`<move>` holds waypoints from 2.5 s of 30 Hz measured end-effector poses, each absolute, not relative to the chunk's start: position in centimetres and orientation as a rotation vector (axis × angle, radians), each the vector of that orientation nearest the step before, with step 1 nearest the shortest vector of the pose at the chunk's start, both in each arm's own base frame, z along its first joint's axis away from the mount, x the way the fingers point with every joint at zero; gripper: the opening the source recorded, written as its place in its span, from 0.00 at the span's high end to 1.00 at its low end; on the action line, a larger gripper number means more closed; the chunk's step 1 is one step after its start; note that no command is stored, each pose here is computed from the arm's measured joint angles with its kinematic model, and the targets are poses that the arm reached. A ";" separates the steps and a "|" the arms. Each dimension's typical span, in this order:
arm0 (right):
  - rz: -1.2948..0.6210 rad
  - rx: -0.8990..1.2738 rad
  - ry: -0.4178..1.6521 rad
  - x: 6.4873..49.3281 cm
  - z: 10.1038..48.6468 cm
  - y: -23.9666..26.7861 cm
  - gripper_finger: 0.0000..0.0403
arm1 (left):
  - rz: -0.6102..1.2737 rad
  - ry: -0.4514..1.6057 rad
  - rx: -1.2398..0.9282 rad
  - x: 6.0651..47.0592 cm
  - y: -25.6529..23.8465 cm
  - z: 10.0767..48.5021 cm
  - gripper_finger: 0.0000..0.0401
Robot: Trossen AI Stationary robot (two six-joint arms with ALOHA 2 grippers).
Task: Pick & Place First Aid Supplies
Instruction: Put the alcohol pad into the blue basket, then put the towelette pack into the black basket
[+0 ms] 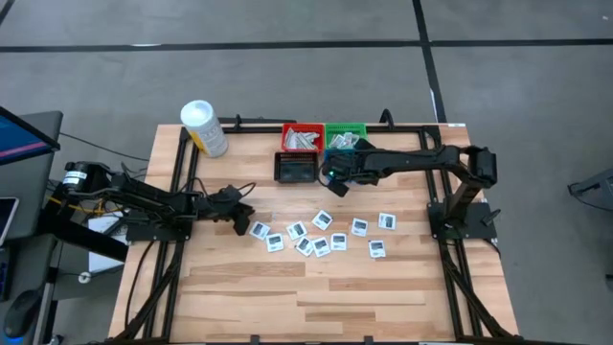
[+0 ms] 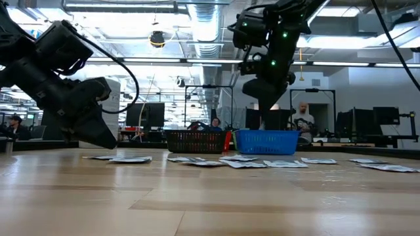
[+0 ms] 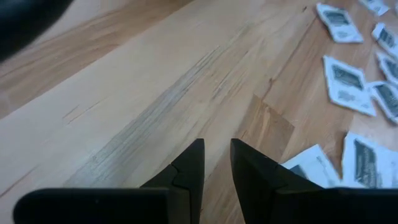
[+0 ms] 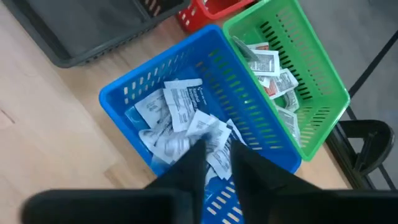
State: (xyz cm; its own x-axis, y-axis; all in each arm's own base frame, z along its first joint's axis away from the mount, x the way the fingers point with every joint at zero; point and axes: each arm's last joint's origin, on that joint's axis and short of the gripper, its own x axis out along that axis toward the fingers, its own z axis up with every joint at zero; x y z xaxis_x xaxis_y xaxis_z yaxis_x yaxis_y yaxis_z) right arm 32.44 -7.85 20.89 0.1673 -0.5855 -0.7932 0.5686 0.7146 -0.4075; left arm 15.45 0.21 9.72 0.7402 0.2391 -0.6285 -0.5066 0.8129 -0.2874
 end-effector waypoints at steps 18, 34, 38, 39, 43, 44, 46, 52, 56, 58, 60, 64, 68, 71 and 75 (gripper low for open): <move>-0.804 -0.186 1.067 29.5 26.2 -4.3 0.53 | 0.072 0.523 -0.117 16.6 -0.4 11.2 0.80; -0.735 -0.124 0.934 23.2 28.9 -2.8 0.56 | -0.020 0.648 0.050 16.6 -0.7 9.4 0.59; -0.750 -0.093 0.962 22.1 26.8 -2.4 0.57 | -0.021 0.695 0.050 17.6 -0.8 8.9 0.58; -0.755 -0.085 0.970 21.8 26.3 -2.3 0.57 | -0.021 0.701 0.050 17.9 -0.8 8.8 0.59; -0.775 -0.053 1.000 21.2 24.3 -1.9 0.58 | -0.023 0.735 0.047 19.7 -0.9 8.3 0.63; -0.776 -0.049 1.002 21.1 23.9 -1.7 0.58 | -0.027 0.743 0.046 20.1 -0.9 8.2 0.65; -0.772 -0.048 1.008 20.9 23.2 -1.4 0.58 | -0.034 0.752 0.044 20.8 -1.0 8.1 0.70; -0.745 -0.076 1.040 20.6 22.1 -0.7 0.58 | -0.037 0.739 0.046 22.0 -1.0 8.4 0.93; -0.722 -0.116 1.062 20.4 21.7 -0.4 0.59 | -0.006 0.717 0.056 22.3 -0.9 9.1 0.98; -0.700 -0.163 1.098 20.1 21.4 -0.4 0.59 | 0.034 0.705 0.076 22.5 -0.8 9.6 0.98; -0.685 -0.204 1.124 20.0 21.2 -0.5 0.59 | 0.077 0.663 0.114 22.9 -0.6 10.4 0.98; -0.696 -0.229 1.160 19.7 21.0 -1.0 0.59 | 0.203 0.576 0.154 23.8 0.2 12.3 0.98; -0.709 -0.227 1.178 19.6 21.0 -1.3 0.60 | 0.364 0.438 0.138 24.9 2.2 15.2 0.98; -0.705 -0.238 1.189 19.5 21.0 -1.5 0.61 | 0.456 0.332 0.111 25.5 4.2 17.2 0.98; -0.700 -0.245 1.192 19.5 21.0 -1.5 0.62 | 0.583 0.263 0.048 25.9 7.4 18.4 0.97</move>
State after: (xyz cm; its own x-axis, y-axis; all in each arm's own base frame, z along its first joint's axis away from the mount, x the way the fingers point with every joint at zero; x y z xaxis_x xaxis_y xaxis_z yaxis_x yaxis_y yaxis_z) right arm 19.53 -1.47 20.99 0.1913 -0.6150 -0.7649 0.3679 0.7675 -0.5250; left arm 25.90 7.40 18.39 0.8024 0.5501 -0.2314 -0.5378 0.8346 0.1193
